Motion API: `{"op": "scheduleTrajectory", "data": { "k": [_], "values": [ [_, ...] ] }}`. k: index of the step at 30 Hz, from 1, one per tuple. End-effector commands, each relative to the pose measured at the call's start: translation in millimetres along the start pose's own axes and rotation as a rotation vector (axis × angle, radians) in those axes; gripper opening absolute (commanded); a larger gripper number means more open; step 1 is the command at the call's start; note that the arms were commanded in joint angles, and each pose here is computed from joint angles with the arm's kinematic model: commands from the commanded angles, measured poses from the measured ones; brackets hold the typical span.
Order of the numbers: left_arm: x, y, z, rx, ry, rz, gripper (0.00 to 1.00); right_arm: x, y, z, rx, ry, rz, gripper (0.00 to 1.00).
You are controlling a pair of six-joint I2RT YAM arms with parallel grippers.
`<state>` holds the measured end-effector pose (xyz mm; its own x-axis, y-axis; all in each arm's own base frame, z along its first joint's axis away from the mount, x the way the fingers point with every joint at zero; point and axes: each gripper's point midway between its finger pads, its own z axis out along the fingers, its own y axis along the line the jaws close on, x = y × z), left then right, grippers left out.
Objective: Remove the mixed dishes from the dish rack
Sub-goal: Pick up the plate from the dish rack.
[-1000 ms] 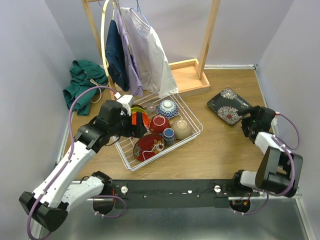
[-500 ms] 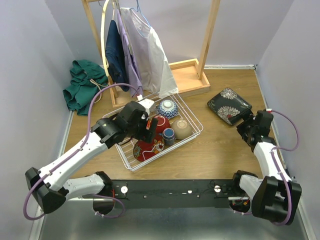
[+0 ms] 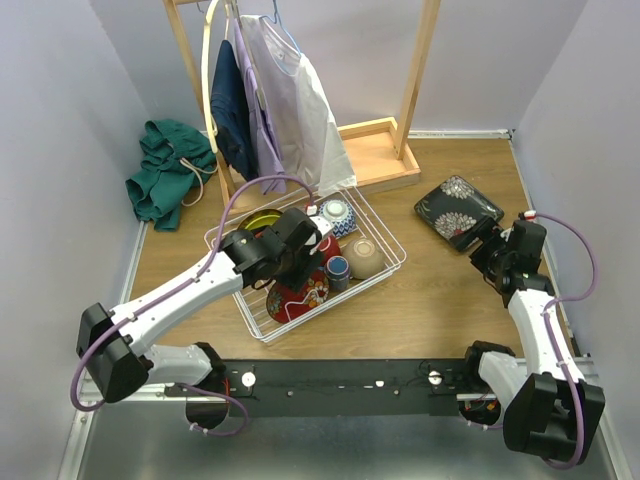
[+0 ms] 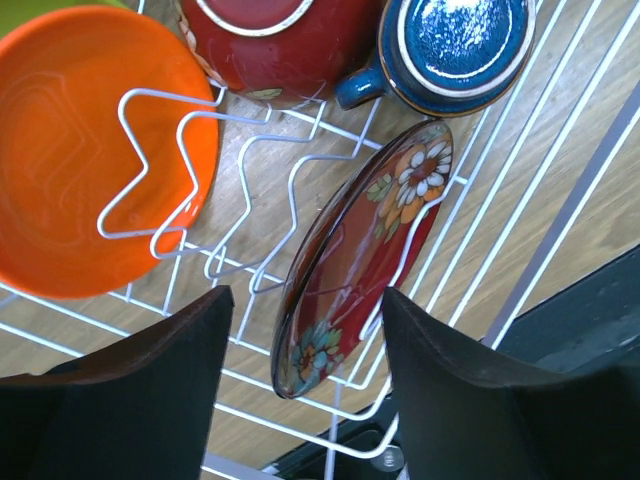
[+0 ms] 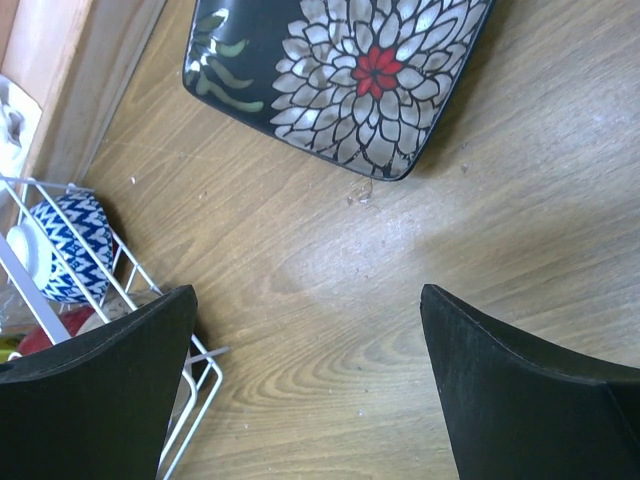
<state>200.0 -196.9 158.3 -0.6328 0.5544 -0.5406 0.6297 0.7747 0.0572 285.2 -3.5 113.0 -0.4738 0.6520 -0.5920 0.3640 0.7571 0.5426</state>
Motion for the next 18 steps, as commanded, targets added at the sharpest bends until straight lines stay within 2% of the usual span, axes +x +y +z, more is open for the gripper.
{"op": "scheduleTrajectory", "data": {
  "k": [1,7,18],
  "values": [
    [8,-4,12,0.027,0.044,0.056,0.65,12,3,-3,-0.017,0.044,-0.025,1.00],
    [11,1,24,-0.018,0.082,0.047,0.52,12,9,-1,-0.038,0.051,-0.031,1.00],
    [12,3,17,-0.026,0.091,0.043,0.19,18,16,3,-0.069,0.083,-0.049,1.00]
  ]
}}
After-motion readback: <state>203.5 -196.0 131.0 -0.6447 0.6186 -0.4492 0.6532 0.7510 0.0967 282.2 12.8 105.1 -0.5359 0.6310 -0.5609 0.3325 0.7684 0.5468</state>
